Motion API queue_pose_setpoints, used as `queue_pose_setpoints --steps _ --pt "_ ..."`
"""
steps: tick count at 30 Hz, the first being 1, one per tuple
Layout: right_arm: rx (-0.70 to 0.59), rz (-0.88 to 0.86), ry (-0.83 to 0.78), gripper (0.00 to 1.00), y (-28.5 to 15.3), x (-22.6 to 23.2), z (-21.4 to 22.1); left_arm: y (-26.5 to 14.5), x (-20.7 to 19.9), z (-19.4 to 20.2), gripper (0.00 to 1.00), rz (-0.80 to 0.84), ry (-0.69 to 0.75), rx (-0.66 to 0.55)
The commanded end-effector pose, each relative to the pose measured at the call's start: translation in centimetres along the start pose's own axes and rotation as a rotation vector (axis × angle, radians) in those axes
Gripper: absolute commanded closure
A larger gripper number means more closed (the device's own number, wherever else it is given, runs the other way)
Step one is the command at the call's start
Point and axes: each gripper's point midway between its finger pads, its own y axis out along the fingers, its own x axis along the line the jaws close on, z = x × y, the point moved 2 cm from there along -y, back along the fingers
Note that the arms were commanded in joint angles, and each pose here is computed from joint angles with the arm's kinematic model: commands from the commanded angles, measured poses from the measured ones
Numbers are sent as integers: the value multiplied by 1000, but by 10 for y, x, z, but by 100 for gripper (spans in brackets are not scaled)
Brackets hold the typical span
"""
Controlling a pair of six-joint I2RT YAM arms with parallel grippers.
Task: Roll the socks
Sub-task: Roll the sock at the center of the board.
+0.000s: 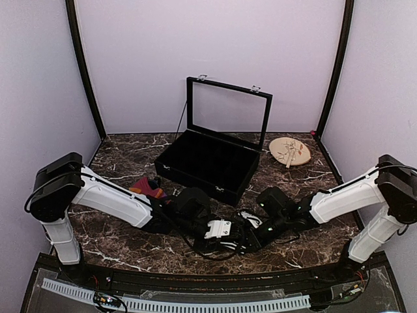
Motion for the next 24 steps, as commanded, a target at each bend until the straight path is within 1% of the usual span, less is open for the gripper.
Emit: queue_pose_setpoints --steps 1,8,12,20,24 --pt "-8 -24 6 97 0 0 0 11 -5 5 50 34 55 50" --pt "-3 -33 9 97 -1 1 4 24 -2 17 51 26 83 108" --pt "-1 -38 7 97 -2 2 5 27 -1 20 53 28 99 119" --pt "8 -40 10 97 -1 1 7 30 -6 19 69 79 118 129" --pt "6 -41 7 97 -2 2 6 32 -14 22 82 144 109 148"
